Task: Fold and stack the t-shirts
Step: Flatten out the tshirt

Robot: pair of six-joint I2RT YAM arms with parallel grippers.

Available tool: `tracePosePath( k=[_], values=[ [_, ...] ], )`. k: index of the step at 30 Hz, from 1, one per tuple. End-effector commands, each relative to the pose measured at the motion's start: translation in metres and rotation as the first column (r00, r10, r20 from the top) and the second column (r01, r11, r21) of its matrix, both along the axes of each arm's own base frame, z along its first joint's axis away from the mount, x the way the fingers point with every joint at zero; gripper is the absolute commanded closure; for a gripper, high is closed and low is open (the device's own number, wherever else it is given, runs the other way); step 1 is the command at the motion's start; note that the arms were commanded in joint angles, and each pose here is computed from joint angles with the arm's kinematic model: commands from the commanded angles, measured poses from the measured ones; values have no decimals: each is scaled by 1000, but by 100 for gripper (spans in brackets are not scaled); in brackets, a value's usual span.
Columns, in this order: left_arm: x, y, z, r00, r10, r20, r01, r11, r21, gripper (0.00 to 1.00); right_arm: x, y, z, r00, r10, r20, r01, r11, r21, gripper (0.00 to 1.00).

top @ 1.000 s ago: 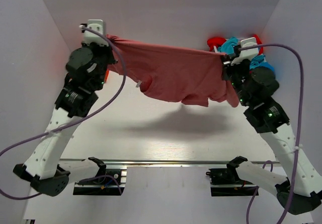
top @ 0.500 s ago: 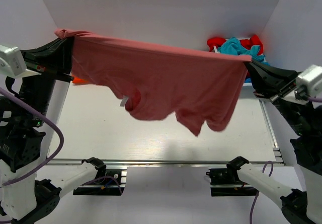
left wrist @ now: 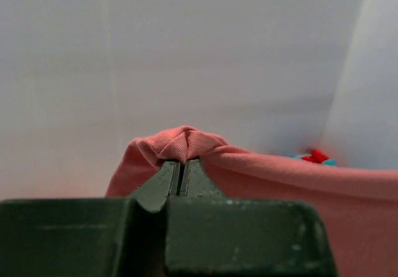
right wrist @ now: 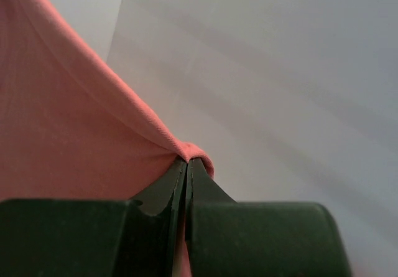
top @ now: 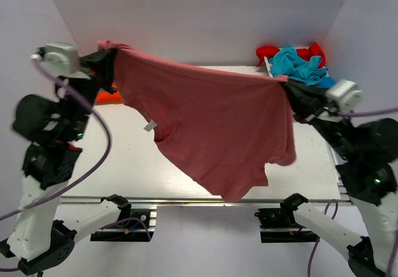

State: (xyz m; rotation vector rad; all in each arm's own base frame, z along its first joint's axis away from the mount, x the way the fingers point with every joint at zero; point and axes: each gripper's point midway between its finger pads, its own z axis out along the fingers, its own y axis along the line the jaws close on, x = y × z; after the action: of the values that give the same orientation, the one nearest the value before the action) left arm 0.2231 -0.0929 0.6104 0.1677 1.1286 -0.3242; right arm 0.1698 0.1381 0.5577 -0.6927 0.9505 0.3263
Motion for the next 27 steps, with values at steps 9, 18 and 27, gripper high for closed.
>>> tracePosePath(
  k=[9, 18, 27],
  values=[
    [164, -5, -237, 796, 431, -424, -413, 900, 139, 100, 179, 35, -183, 862, -330, -385, 331, 941, -67, 100],
    [290, 15, -413, 493, 623, -607, -523, 770, 366, 100, 315, 78, -364, 567, -557, -607, 378, 831, -409, 100],
    [361, 47, -476, 340, 668, -662, -519, 720, 460, 16, 381, 105, -424, 490, -564, -664, 323, 826, -463, 52]
  ],
)
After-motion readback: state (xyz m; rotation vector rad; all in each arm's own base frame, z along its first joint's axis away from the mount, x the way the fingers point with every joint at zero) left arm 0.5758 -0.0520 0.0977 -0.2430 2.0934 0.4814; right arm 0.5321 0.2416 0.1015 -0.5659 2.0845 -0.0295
